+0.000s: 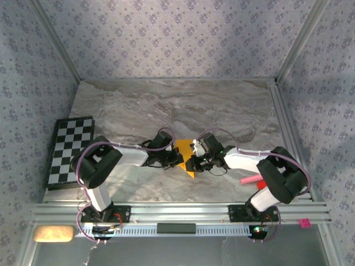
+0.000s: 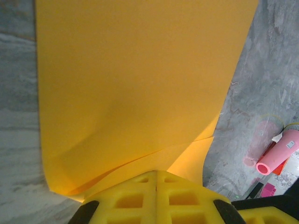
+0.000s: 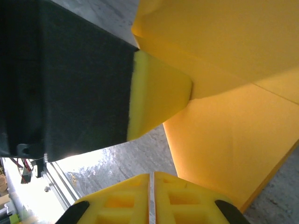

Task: Fold a paper plane with a square sheet of paper (pick it up from the middle)
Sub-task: Third fold the triangle at the center of the table.

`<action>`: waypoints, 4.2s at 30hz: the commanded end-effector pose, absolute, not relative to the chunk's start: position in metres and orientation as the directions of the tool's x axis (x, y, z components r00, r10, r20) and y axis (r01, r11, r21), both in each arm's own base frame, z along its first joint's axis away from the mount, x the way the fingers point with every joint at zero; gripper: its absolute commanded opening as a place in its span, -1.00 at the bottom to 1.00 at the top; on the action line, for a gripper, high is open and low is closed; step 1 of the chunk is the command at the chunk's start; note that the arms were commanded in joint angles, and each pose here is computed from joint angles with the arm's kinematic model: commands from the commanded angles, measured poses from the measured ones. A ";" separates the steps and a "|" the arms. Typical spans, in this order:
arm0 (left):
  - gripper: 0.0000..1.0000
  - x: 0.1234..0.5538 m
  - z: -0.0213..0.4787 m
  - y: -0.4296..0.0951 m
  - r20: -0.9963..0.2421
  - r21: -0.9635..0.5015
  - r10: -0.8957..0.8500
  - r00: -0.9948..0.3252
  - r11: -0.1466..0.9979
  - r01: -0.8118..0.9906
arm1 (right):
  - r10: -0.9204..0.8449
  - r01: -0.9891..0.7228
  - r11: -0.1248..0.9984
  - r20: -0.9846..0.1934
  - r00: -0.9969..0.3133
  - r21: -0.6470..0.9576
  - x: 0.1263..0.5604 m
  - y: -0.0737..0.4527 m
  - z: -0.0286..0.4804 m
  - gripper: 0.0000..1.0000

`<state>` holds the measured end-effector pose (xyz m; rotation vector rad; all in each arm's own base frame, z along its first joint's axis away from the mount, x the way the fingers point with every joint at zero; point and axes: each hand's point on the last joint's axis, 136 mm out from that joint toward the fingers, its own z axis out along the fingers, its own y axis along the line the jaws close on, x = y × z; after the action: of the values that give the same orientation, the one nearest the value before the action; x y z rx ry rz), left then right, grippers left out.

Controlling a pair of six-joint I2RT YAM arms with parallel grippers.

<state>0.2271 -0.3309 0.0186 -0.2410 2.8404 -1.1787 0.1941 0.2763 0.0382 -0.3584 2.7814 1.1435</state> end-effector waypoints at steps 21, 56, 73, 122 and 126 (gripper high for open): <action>-0.65 0.229 0.057 -0.331 -0.063 -0.690 -0.116 -0.991 0.722 -0.040 | -0.135 -0.158 0.737 -0.087 -0.987 0.657 0.182 0.254 0.000 -0.86; -0.78 0.257 -0.004 -0.267 -0.061 -0.575 -0.215 -0.975 0.806 -0.141 | -0.111 -0.111 0.773 -0.039 -0.993 0.624 0.173 0.242 -0.011 -0.96; -0.62 0.276 0.068 -0.267 -0.284 -0.647 -0.225 -0.932 0.762 0.013 | -0.109 -0.115 0.769 -0.048 -0.993 0.629 0.174 0.243 -0.008 -0.96; -0.70 0.271 0.051 -0.256 -0.222 -0.608 -0.264 -0.939 0.790 -0.078 | -0.110 -0.114 0.771 -0.045 -0.993 0.627 0.178 0.246 -0.009 -0.96; -0.66 0.269 0.072 -0.272 -0.247 -0.649 -0.224 -0.943 0.761 -0.011 | -0.109 -0.114 0.771 -0.046 -0.993 0.627 0.179 0.247 -0.008 -0.96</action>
<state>0.2651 -0.2598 0.0477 -0.2603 2.6937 -0.9322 0.1954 0.2671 0.0178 -0.2619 2.7970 1.1730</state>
